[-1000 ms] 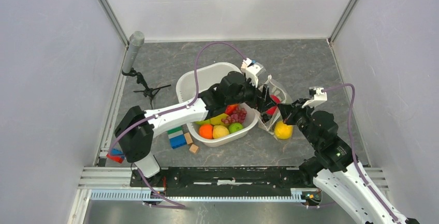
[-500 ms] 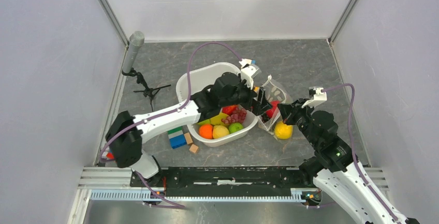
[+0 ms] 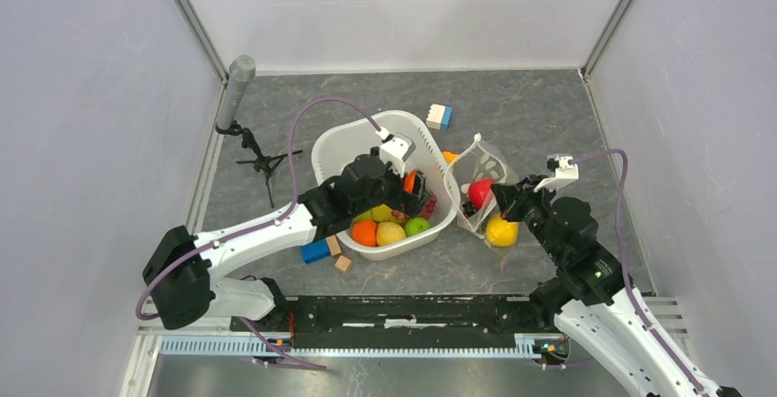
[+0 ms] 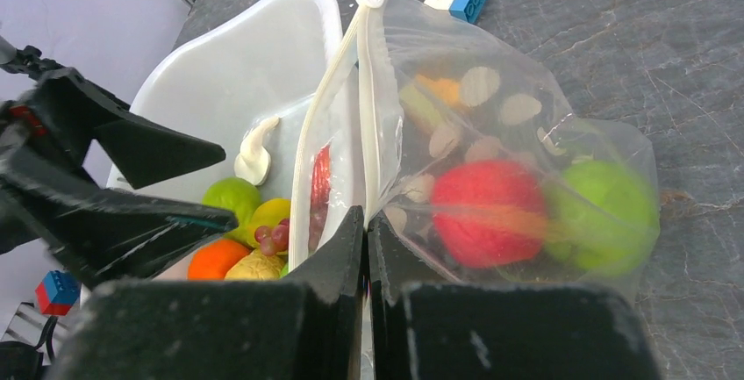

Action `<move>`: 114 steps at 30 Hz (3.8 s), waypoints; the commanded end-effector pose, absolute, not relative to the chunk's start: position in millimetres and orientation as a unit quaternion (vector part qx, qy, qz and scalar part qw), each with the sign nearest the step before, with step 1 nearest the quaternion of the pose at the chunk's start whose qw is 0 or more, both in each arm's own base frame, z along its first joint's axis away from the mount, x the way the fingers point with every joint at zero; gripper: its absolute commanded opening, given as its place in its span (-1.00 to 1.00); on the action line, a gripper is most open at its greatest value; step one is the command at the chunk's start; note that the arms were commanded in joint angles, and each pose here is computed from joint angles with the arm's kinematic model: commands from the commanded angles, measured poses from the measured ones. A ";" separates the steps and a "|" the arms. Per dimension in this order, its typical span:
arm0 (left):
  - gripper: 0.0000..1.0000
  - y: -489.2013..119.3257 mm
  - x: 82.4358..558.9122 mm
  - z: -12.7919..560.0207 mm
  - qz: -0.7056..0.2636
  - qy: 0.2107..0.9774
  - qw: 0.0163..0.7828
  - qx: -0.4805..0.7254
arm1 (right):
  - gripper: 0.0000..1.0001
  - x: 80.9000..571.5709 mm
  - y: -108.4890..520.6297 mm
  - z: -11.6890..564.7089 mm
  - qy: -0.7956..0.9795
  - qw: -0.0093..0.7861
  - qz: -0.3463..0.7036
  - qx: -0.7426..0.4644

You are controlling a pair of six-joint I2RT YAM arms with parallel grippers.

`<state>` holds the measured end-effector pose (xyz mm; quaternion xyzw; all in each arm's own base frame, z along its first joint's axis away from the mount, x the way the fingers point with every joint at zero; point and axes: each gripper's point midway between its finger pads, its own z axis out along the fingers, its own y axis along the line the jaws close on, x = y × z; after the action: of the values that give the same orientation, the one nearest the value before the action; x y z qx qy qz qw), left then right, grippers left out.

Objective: Place the food in the zip-top bag and seal the zipper
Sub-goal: Adjust the fake fruit in the bin, then pick up the fake fruit from the bin.

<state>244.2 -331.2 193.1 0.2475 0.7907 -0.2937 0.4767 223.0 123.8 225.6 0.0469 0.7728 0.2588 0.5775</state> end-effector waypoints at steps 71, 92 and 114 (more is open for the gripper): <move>1.00 -198.9 259.4 74.9 0.020 0.945 0.319 0.064 | -0.88 226.0 118.3 233.6 0.766 0.590 0.249 0.058; 0.96 -282.9 292.6 140.7 -0.159 0.892 0.403 0.131 | -0.88 229.2 113.5 231.1 0.772 0.592 0.226 0.053; 1.00 -183.6 267.7 116.7 0.003 0.931 0.195 0.308 | -0.88 231.1 115.5 233.1 0.772 0.594 0.224 0.043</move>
<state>282.8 -185.4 123.3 0.2497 0.9331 0.0072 0.2588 229.1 115.5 211.7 0.0411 0.7900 0.2152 0.5726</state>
